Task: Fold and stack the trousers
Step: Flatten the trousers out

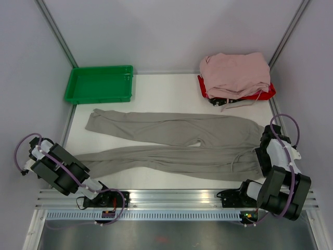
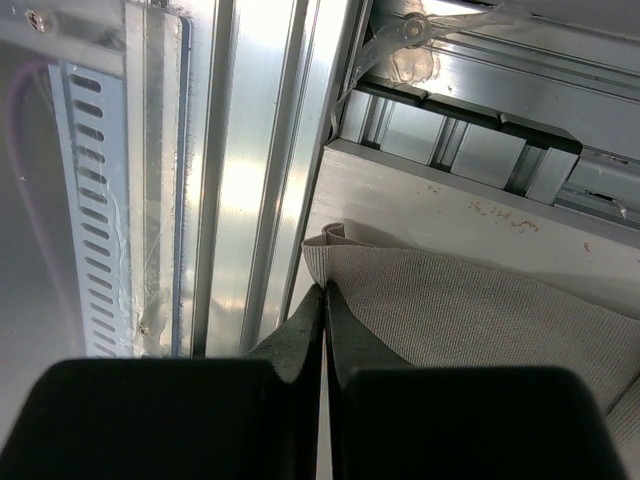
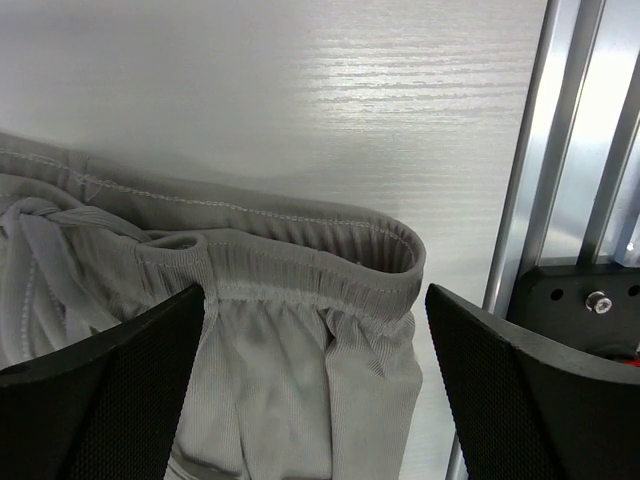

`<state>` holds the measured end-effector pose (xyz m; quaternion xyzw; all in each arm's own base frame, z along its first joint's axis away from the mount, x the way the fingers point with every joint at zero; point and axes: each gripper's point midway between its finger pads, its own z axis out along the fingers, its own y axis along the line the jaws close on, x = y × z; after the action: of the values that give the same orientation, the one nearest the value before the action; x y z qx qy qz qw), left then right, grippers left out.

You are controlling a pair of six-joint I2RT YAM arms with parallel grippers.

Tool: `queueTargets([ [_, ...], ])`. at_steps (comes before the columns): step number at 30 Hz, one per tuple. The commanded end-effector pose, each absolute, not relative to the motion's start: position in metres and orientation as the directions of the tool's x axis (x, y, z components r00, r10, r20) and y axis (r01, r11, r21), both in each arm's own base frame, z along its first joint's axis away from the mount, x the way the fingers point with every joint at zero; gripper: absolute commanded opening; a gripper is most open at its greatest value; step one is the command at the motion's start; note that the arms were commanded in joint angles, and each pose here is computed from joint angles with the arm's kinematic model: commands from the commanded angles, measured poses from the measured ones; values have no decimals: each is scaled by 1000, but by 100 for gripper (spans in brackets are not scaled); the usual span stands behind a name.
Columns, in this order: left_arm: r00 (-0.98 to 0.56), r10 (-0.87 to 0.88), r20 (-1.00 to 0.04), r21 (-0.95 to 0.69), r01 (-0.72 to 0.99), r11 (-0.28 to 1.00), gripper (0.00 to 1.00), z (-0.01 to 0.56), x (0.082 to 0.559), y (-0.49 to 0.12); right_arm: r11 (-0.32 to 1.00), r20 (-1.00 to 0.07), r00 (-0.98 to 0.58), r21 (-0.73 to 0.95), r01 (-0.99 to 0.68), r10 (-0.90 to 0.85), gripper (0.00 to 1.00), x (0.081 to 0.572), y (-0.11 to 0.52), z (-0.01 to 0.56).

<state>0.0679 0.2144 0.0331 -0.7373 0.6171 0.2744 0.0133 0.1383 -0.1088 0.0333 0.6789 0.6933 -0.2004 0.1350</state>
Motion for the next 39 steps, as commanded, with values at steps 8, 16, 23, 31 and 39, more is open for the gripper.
queueTargets([
  [8, 92, -881, -464, 290, -924, -249, 2, 35, 72, 228, -40, -521, -40, -141, 989, 853, 98, 136, -124, 56],
  [16, 107, -879, -465, 259, -933, -251, 2, 31, 79, 231, -79, -563, 74, 15, 997, 823, 95, 119, -116, 91],
  [23, 99, -892, -440, 286, -927, -244, 2, 23, 84, 237, -25, -566, 4, -30, 999, 824, 86, 123, -121, 75],
  [31, 103, -901, -421, 299, -922, -246, 2, 22, 90, 246, 63, -420, -181, -279, 958, 889, 84, 129, -119, 35],
  [39, 120, -893, -435, 273, -927, -258, 2, 25, 92, 242, 17, -435, -161, -318, 948, 886, 49, 126, -125, 21],
])
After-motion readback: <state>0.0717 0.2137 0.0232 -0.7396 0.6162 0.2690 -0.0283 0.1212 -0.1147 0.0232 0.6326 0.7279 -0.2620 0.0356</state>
